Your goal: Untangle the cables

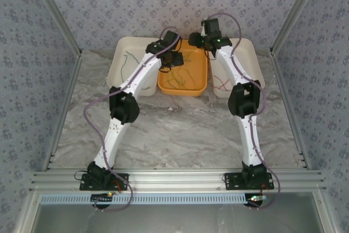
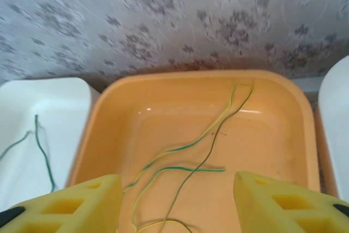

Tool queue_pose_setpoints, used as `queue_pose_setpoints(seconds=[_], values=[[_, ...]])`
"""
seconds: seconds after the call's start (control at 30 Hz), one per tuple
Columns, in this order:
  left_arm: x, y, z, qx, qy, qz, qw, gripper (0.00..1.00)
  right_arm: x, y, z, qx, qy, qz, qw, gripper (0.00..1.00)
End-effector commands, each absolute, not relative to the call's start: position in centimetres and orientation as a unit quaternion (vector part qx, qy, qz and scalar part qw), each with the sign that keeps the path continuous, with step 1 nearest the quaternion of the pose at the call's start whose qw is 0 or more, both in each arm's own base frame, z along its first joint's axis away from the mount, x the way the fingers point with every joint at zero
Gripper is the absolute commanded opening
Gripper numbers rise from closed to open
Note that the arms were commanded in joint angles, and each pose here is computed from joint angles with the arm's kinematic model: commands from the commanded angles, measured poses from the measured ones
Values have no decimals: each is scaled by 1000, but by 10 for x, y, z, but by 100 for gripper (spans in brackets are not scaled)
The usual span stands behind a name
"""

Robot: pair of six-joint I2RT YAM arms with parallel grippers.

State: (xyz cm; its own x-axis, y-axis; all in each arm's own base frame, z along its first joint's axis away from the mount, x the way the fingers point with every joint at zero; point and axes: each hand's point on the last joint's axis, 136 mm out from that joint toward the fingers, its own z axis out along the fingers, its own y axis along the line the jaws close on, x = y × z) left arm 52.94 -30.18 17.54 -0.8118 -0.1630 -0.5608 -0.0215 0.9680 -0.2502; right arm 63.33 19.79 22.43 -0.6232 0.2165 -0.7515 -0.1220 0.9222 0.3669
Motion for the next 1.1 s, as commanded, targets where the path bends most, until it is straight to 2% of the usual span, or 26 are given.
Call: queue_pose_setpoints(seconds=[0.0,0.1,0.27,0.4,0.57,0.63,0.7,0.77,0.93,0.97,1.0,1.07], values=[[509,-293,268,-53,918,-140,366,71,612,189,272,23,871,180,457,56],[494,-287,300,-56,908,-144,389,71,598,183,286,27,866,179,467,50],[465,-264,339,-70,896,-149,412,72,559,172,305,33,861,168,479,48],[435,-227,359,-95,876,-162,445,75,507,148,318,49,852,138,503,47],[382,-138,333,-182,834,-233,466,84,423,95,321,80,827,88,549,48],[349,-103,316,-199,834,-214,468,89,383,76,306,80,833,59,544,48],[315,-80,299,-198,840,-199,465,99,348,61,299,84,835,47,541,50],[282,-61,281,-202,849,-186,450,99,311,46,292,89,839,39,535,51],[220,-47,249,-191,873,-184,410,99,242,19,260,118,864,27,489,65],[215,-45,246,-190,873,-183,410,99,234,17,256,118,868,28,481,77],[211,-44,243,-190,873,-182,411,99,230,17,254,116,870,29,478,97],[207,-39,241,-201,870,-174,414,99,225,15,255,117,870,30,479,99]])
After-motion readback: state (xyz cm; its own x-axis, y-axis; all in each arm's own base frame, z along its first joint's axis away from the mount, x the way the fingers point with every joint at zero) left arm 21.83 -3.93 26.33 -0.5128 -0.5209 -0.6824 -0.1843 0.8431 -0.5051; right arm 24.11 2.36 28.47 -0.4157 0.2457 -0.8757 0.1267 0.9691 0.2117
